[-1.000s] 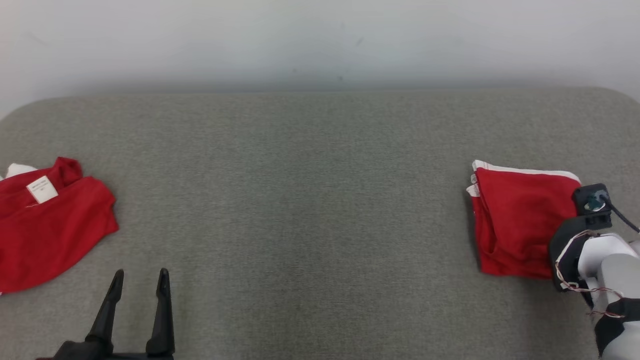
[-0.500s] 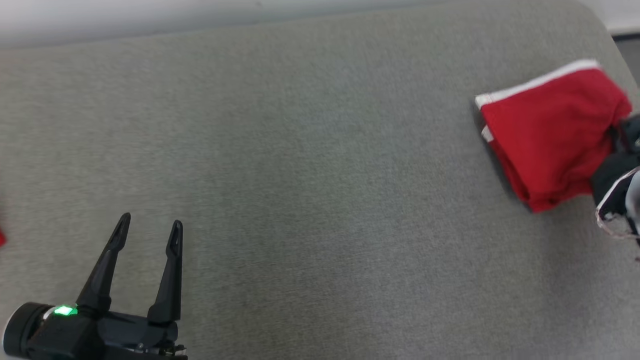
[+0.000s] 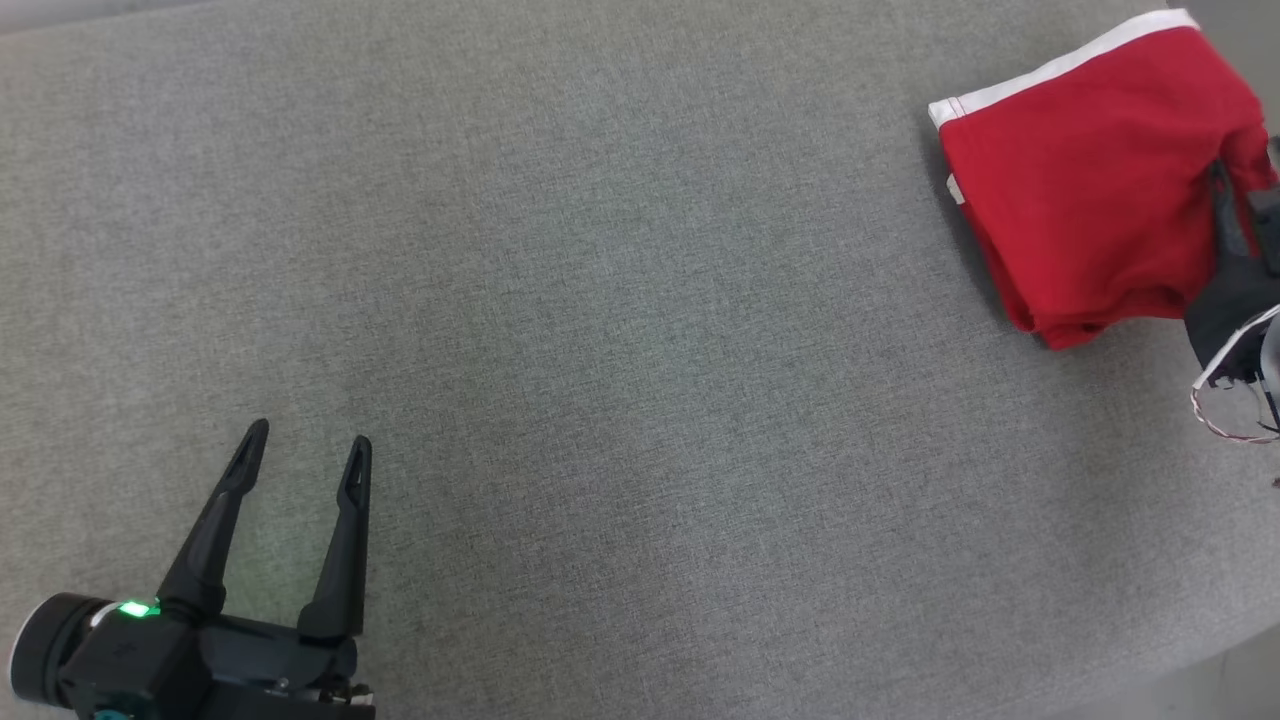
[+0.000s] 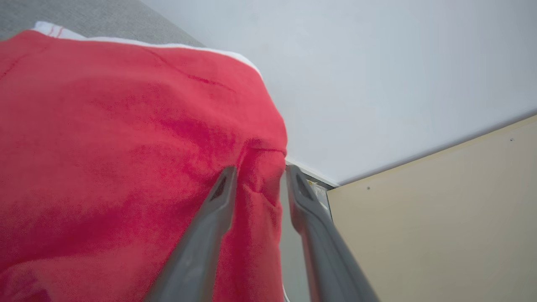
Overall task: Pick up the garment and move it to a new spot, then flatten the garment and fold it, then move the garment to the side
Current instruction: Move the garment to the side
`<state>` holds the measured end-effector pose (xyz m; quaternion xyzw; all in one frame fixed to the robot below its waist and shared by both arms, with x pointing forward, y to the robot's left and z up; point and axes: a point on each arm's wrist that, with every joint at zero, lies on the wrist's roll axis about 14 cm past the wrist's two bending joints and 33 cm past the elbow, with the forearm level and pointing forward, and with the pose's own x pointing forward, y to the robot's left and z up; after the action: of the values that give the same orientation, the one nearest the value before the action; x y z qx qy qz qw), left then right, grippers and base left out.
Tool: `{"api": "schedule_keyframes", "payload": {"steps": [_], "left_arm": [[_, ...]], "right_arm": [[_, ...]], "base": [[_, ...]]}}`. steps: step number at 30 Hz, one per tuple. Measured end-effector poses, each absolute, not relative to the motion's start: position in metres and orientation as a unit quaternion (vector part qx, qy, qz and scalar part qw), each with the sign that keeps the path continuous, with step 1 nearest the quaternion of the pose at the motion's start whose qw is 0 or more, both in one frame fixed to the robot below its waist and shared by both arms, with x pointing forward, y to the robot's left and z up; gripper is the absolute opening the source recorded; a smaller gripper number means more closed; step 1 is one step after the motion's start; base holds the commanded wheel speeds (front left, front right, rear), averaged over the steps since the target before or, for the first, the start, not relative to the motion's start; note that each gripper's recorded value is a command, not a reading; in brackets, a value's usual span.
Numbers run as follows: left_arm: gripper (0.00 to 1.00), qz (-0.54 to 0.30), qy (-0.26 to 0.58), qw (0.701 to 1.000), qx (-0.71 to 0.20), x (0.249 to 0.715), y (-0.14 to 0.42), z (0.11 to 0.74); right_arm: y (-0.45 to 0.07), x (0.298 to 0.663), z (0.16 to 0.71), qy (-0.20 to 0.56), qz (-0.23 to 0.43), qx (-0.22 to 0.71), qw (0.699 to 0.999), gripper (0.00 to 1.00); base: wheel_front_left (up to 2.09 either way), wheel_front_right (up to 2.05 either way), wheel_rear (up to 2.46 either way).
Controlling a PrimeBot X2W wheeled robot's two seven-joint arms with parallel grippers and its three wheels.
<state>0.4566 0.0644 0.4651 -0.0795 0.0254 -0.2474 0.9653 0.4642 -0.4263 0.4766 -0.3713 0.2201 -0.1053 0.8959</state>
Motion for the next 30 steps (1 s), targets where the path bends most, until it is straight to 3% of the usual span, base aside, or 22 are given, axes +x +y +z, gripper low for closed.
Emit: {"api": "schedule_keyframes", "payload": {"steps": [10, 19, 25, 30], "left_arm": [[1.0, -0.228, 0.012, 0.969, -0.089, 0.443, 0.071, 0.475], [1.0, -0.161, 0.025, 0.986, -0.046, 0.4, 0.105, 0.471], [1.0, -0.106, 0.008, 0.993, -0.052, 0.365, 0.131, 0.484], [1.0, -0.066, -0.015, 0.996, -0.06, 0.351, 0.154, 0.496]], "right_arm": [[-0.411, 0.461, 0.502, 0.142, -0.114, -0.353, 0.918, 1.0], [-0.363, 0.425, 0.499, 0.063, -0.133, -0.153, 0.977, 1.0], [-0.31, 0.382, 0.512, -0.006, -0.117, -0.003, 0.993, 1.0], [-0.27, 0.364, 0.526, -0.021, -0.07, 0.052, 0.996, 1.0]], "base": [[0.0, 0.0, 0.0], [0.0, 0.0, 0.0], [0.0, 0.0, 0.0], [0.0, 0.0, 0.0]]}}
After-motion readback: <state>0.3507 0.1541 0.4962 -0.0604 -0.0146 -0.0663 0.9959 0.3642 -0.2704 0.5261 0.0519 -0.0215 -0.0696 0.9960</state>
